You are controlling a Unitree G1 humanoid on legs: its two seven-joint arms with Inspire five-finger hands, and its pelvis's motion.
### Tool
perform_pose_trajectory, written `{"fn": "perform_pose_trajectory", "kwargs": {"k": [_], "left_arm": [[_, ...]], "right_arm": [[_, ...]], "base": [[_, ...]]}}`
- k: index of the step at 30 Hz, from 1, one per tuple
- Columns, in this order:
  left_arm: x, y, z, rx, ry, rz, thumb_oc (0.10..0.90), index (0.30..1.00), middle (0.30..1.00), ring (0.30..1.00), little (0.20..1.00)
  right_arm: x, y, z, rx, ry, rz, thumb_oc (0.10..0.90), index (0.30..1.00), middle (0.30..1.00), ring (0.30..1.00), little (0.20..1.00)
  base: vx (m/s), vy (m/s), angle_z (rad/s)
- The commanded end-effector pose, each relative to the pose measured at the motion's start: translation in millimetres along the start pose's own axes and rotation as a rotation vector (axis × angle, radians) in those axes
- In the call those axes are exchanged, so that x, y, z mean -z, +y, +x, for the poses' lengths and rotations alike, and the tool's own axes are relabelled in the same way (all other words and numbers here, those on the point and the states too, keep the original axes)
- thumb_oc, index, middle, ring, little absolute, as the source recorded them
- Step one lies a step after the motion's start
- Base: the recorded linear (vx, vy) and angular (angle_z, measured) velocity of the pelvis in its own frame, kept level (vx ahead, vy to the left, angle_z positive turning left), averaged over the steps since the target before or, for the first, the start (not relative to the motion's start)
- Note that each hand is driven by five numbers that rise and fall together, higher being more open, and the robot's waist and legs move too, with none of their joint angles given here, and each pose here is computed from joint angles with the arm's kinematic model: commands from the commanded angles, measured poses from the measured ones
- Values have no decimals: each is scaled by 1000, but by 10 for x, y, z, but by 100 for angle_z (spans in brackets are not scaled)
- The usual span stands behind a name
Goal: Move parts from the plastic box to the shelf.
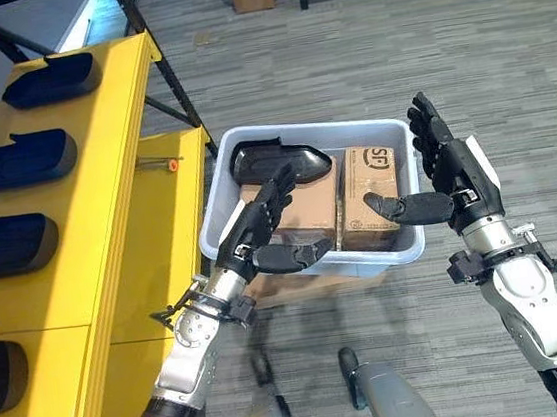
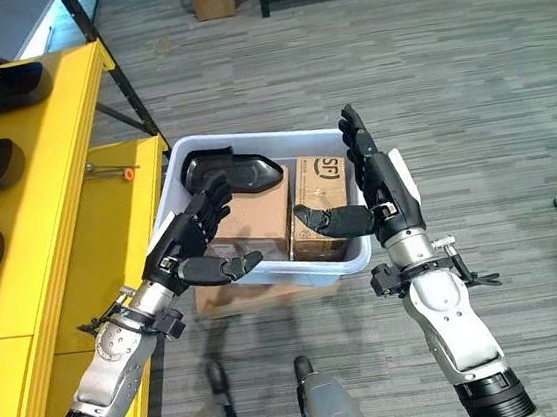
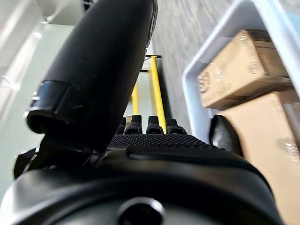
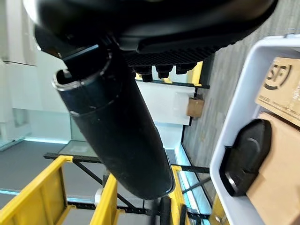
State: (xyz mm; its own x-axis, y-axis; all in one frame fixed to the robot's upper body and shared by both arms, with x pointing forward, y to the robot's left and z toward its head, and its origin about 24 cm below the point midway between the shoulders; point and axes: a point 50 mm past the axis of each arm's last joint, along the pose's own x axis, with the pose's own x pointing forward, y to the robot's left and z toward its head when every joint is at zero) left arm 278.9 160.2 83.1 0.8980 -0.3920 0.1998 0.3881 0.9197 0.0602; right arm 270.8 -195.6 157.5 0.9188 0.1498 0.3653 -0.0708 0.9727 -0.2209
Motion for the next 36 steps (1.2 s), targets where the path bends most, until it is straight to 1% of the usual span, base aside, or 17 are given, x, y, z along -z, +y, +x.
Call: {"fn": "perform_pose_trajectory", "kwargs": {"k": [1,3,6,11,16,21,24,28,30,34,36], "left_arm": [[-373,69,-119,-46,-237,58,900,1000,1000,1000,1000],[-313,120,-219,-53,-196,57,900,1000,1000,1000,1000],[-294,157,-272,-40,-159,88,900,1000,1000,1000,1000],[-317,174,-283,-16,-151,90,900,1000,1000,1000,1000],[-407,190,-256,-13,-183,93,900,1000,1000,1000,1000],[-462,195,-258,6,-209,105,900,1000,1000,1000,1000],[-469,187,-253,35,-201,111,900,1000,1000,1000,1000],[-428,171,-338,16,-182,82,900,1000,1000,1000,1000],[-431,186,-390,3,-180,70,900,1000,1000,1000,1000],[-507,221,-327,16,-206,88,900,1000,1000,1000,1000],[-489,214,-349,16,-197,78,900,1000,1000,1000,1000]], "right_arm": [[-461,90,97,-93,-244,31,900,1000,1000,1000,1000],[-379,112,35,-111,-215,44,900,1000,1000,1000,1000],[-316,143,-52,-109,-197,62,900,1000,1000,1000,1000],[-315,181,-74,-70,-212,52,900,1000,1000,1000,1000],[-404,181,59,-15,-271,-15,900,1000,1000,1000,1000],[-536,169,224,9,-328,-36,900,1000,1000,1000,1000],[-532,123,261,44,-321,-45,900,1000,1000,1000,1000],[-440,185,211,19,-302,-75,900,1000,1000,1000,1000],[-423,209,201,1,-297,-78,900,1000,1000,1000,1000],[-467,219,255,12,-318,-76,900,1000,1000,1000,1000],[-422,161,243,19,-283,-60,900,1000,1000,1000,1000]], "base": [[304,334,-59],[249,282,-59],[177,190,-27],[91,88,10],[88,77,20],[100,131,2],[99,133,-4],[188,181,-22],[136,-102,-65],[130,-359,-20],[225,-384,34]]}}
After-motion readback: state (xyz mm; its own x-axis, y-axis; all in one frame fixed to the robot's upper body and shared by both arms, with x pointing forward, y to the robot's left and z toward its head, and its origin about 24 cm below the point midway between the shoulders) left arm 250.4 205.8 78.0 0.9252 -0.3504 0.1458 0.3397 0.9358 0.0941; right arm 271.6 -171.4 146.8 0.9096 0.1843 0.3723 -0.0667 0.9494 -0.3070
